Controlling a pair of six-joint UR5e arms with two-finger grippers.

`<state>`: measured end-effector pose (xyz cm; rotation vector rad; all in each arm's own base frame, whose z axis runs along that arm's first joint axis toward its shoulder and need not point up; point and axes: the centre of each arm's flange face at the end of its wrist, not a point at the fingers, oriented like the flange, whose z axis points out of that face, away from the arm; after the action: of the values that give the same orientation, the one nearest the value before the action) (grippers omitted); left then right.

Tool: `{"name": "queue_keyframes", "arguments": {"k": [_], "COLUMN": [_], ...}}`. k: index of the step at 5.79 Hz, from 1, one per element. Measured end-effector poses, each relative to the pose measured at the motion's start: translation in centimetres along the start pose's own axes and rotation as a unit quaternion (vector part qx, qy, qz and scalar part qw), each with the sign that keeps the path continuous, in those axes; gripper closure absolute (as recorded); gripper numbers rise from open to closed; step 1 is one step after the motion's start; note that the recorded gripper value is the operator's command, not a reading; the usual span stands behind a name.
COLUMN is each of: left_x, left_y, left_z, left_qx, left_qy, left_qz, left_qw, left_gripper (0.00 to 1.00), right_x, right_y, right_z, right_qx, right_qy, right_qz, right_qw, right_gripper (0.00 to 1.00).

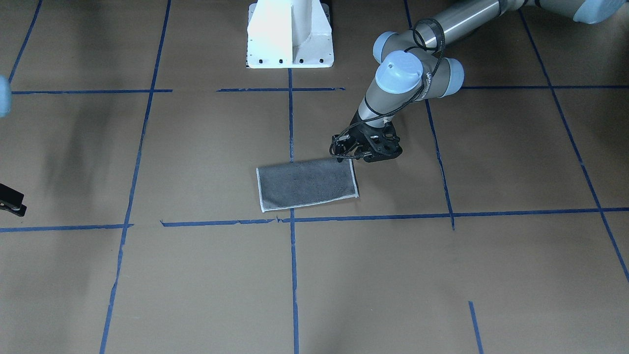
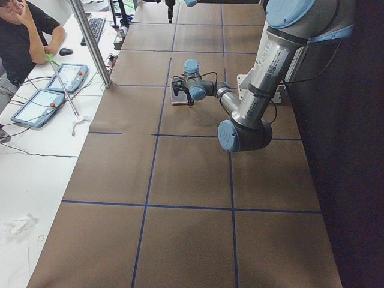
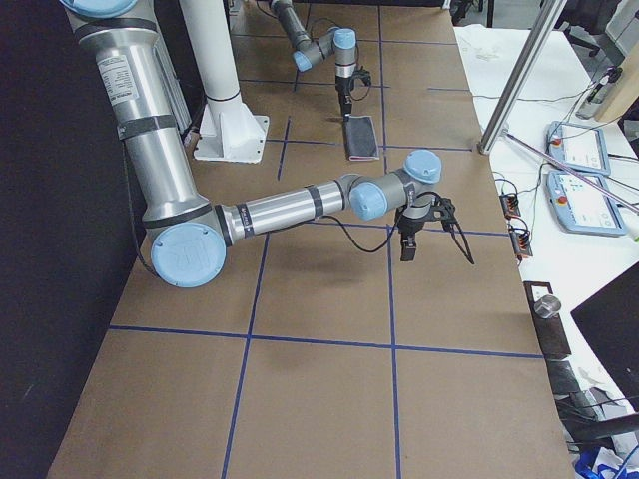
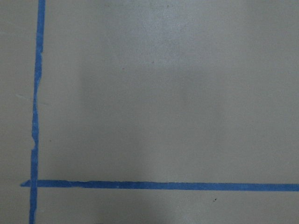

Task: Fold towel twice with both arms
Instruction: 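Grasp the end of the folded towel nearest the left gripper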

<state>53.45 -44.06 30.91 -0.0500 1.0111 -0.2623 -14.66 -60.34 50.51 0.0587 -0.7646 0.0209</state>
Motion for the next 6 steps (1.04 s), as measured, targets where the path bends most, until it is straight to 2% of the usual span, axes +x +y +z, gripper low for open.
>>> {"name": "queue_keyframes", "arguments": {"k": [1, 2, 3, 4, 6], "left_x": [0.02, 0.03, 0.04, 0.05, 0.13], "left_y": [0.02, 0.03, 0.04, 0.06, 0.09], "left_z": [0.03, 0.05, 0.04, 0.01, -0.07], "left_qx": [0.0, 0.0, -0.001, -0.001, -0.001], "left_qy": [0.0, 0.0, 0.0, 0.0, 0.001], "left_qz": [0.0, 0.0, 0.0, 0.0, 0.001], "left_qw": [1.0, 1.0, 1.0, 1.0, 1.0], "left_gripper": [0.63, 0.81, 0.93, 0.99, 1.0], "right_x": [0.01, -0.01, -0.07, -0.06, -0.06], "right_y": [-0.01, 0.0, 0.04, 0.04, 0.05], "right_z": [-0.03, -0.1, -0.14, -0.19, -0.22], "right_qx": [0.0, -0.001, -0.003, -0.003, -0.004], "right_qy": [-0.001, -0.003, -0.007, -0.008, -0.01], "right_qz": [0.0, 0.001, 0.001, 0.002, 0.002], "right_qw": [1.0, 1.0, 1.0, 1.0, 0.9999], "right_gripper": [0.0, 0.0, 0.0, 0.0, 0.0]}}
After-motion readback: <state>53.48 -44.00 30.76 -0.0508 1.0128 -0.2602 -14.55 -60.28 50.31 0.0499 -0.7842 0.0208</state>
